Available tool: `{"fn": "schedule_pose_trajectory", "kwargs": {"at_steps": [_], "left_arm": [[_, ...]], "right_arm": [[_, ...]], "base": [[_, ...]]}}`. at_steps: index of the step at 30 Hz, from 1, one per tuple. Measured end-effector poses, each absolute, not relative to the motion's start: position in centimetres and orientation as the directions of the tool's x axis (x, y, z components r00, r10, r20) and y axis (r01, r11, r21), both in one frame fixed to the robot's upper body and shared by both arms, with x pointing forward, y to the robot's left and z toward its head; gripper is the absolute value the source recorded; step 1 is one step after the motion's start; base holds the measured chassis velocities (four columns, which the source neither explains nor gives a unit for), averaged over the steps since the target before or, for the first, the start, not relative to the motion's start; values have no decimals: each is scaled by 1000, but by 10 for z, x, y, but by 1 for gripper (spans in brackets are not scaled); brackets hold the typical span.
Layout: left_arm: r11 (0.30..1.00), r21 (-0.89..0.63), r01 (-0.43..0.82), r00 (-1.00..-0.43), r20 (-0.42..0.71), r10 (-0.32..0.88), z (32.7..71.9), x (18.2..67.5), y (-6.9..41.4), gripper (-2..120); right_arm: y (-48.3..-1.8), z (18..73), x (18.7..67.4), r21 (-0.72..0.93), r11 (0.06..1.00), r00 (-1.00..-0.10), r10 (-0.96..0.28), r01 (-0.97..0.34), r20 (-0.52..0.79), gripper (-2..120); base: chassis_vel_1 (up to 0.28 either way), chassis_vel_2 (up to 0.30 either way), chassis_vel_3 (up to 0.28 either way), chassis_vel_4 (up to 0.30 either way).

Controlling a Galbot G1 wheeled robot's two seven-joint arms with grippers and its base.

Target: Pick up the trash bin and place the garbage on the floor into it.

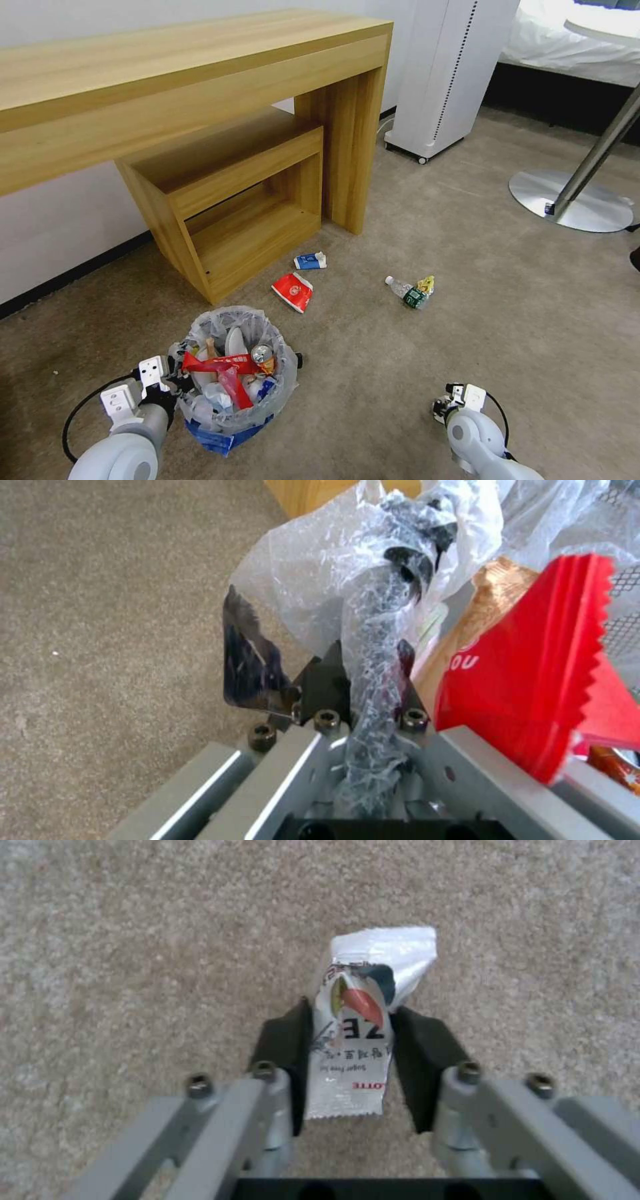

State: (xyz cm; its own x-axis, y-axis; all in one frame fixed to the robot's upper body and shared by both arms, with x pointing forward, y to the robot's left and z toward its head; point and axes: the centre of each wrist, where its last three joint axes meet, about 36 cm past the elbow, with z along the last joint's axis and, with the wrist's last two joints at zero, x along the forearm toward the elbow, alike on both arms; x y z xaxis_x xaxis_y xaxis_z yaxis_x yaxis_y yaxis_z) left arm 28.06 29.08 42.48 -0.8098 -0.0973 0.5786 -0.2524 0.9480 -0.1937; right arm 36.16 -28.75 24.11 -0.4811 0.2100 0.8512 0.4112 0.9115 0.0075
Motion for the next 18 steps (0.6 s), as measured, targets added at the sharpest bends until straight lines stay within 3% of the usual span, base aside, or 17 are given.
{"fn": "schedule_pose_trajectory", "kwargs": {"at_steps": [3, 7, 12, 14, 15, 17, 18], "left_arm": [[948, -192, -254, -808, 580, -99, 421, 281, 291, 0], [948, -194, -252, -811, 577, -97, 421, 281, 290, 0], [948, -193, -251, -811, 577, -97, 422, 282, 290, 0], [949, -192, -251, -811, 576, -98, 422, 282, 291, 0], [949, -192, -251, -811, 576, -98, 422, 282, 291, 0], [949, -190, -251, -811, 576, -99, 422, 282, 292, 0], [949, -190, -251, -811, 576, -99, 422, 282, 292, 0]], "right_arm": [[-289, 243, 357, 10, 915, -490, 206, 402, 847, 12], [-291, 242, 354, 18, 922, -512, 199, 387, 835, 0], [-294, 244, 348, 75, 929, -565, 155, 363, 811, 0], [-294, 246, 344, 146, 936, -658, 110, 321, 745, 0], [-294, 246, 344, 146, 936, -658, 110, 321, 745, 0], [-294, 256, 345, 243, 941, -776, 33, 237, 630, 0], [-294, 256, 345, 243, 941, -776, 33, 237, 630, 0]], "base": [[0, 0, 0, 0], [0, 0, 0, 0], [0, 0, 0, 0], [0, 0, 0, 0], [0, 0, 0, 0], [0, 0, 0, 0], [0, 0, 0, 0]]}}
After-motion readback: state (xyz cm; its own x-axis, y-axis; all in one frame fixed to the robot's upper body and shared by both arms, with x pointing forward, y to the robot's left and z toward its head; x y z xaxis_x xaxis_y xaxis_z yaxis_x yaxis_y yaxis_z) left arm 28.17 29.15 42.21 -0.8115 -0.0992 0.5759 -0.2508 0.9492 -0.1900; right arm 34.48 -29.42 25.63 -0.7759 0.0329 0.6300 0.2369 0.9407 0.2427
